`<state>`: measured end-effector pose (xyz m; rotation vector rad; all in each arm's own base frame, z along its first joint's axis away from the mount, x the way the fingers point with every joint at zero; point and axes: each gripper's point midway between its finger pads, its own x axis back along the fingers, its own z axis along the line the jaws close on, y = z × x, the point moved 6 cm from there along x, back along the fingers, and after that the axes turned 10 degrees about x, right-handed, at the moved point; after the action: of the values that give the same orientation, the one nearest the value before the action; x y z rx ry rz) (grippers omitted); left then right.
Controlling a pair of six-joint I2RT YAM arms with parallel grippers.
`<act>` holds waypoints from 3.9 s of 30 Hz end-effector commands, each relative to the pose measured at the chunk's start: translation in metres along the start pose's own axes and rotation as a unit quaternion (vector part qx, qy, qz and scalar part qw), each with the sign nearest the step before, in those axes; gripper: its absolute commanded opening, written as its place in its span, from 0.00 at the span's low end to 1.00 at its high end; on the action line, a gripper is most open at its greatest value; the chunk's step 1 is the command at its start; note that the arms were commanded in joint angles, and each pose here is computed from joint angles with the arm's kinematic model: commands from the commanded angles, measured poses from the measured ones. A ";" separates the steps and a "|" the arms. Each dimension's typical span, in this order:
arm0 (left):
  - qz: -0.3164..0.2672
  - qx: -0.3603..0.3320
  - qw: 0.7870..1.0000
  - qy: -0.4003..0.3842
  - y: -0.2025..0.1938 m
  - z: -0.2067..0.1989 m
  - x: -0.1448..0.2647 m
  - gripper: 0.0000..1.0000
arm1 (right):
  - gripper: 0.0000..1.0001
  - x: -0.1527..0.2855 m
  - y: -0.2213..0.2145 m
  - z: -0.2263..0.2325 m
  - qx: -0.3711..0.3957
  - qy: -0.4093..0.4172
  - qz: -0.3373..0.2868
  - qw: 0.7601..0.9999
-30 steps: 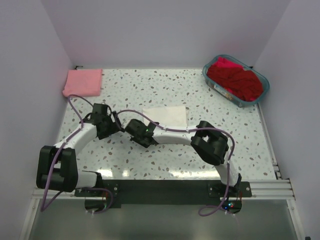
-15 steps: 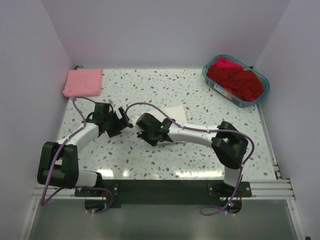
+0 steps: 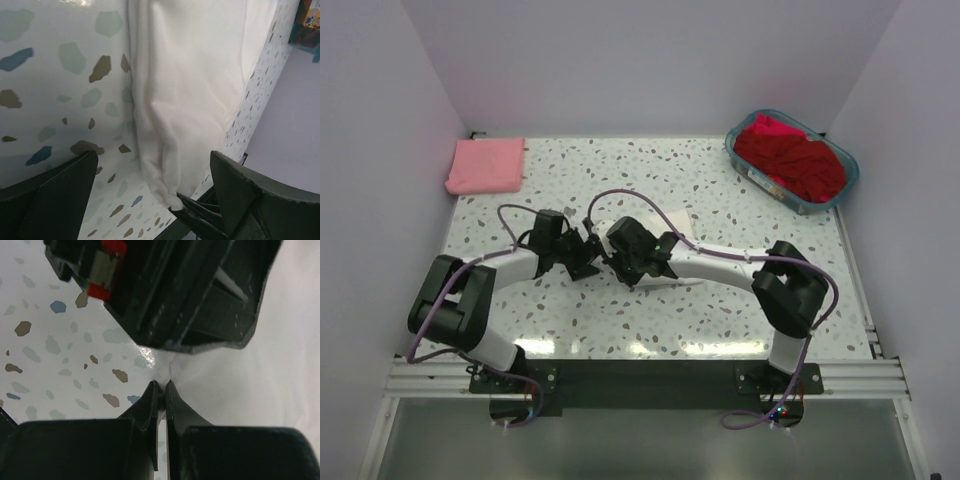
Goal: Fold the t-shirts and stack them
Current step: Neatly place the folded tshirt to the corner
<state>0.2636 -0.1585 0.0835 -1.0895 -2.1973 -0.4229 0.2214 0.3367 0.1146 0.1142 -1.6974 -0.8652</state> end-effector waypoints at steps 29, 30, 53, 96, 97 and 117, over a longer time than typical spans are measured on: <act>0.004 0.034 0.999 0.001 -0.017 -0.002 -0.044 0.50 | 0.00 0.030 0.020 -0.002 -0.046 -0.012 -0.090 0.995; -0.001 0.034 0.999 0.005 -0.015 0.000 -0.045 0.47 | 0.00 0.030 0.019 -0.002 -0.046 -0.013 -0.090 0.995; -0.079 -0.180 0.969 0.148 0.060 -0.005 -0.042 0.00 | 0.88 0.061 -0.006 -0.024 -0.092 -0.078 -0.054 0.991; -0.360 -0.350 0.826 0.256 0.371 -0.073 0.064 0.00 | 0.98 0.093 -0.095 -0.076 -0.140 -0.166 0.078 0.973; -0.364 -0.356 0.823 0.253 0.374 -0.075 0.067 0.00 | 0.98 0.093 -0.094 -0.077 -0.141 -0.167 0.079 0.973; -0.361 -0.354 0.833 0.222 0.385 -0.107 0.119 0.00 | 0.99 0.089 -0.087 -0.091 -0.126 -0.189 0.099 0.969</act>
<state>0.5656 0.0830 0.2095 -0.3765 -1.9138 -1.7379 0.2324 0.1857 0.1307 -0.4074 -1.8486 -0.9913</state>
